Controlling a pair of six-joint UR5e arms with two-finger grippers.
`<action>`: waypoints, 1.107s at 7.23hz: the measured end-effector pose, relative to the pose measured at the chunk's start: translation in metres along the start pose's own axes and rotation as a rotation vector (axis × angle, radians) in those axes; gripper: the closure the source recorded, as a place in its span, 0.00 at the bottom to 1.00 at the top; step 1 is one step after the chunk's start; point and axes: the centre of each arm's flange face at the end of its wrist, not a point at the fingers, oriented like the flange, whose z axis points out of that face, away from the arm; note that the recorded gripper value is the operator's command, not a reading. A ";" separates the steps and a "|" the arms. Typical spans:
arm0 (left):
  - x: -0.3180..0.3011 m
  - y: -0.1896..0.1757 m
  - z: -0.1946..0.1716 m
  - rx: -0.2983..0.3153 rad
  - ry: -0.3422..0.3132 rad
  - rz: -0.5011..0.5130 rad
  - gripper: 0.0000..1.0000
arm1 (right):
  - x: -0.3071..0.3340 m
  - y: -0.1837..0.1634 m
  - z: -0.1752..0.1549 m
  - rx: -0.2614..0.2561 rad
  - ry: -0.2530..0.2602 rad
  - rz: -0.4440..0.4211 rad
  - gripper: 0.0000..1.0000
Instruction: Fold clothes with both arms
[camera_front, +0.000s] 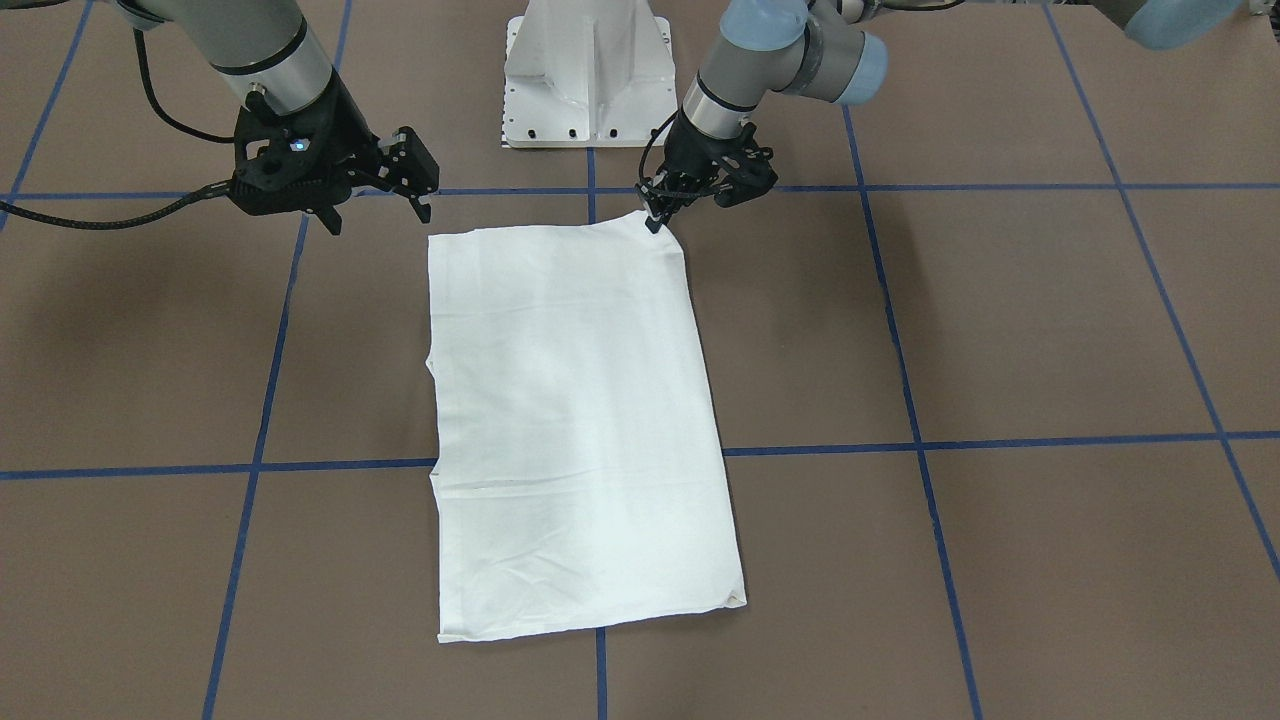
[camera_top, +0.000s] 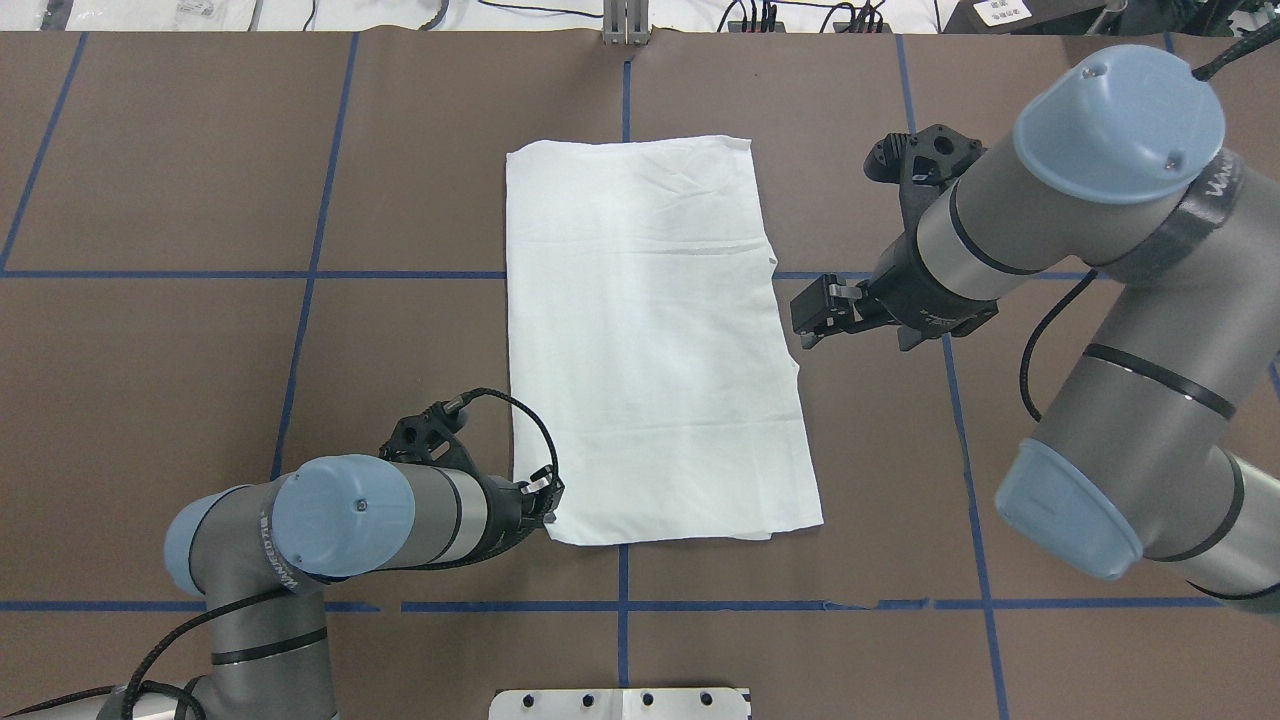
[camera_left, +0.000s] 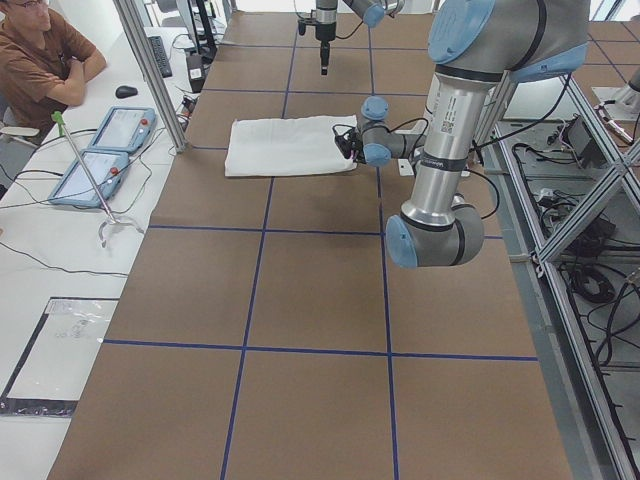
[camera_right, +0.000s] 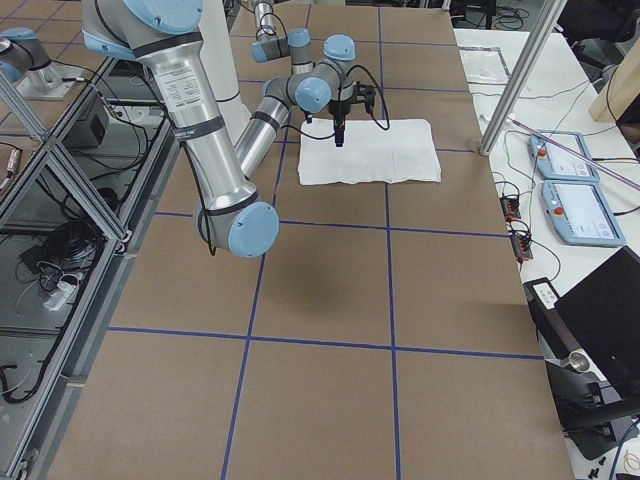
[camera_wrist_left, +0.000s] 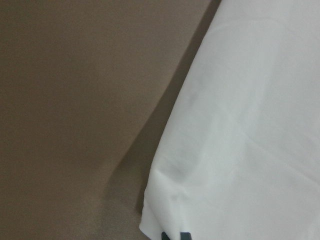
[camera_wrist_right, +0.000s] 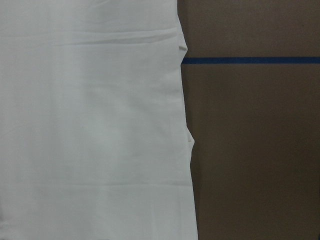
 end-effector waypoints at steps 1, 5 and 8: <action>0.000 0.000 0.000 0.003 -0.006 -0.001 1.00 | -0.002 0.001 0.002 -0.004 0.000 0.020 0.00; 0.005 0.003 -0.009 0.004 -0.011 0.009 1.00 | -0.038 0.051 0.046 -0.022 0.042 0.300 0.00; 0.006 0.003 -0.010 0.004 -0.011 0.014 1.00 | -0.067 0.109 0.108 0.018 0.124 0.484 0.00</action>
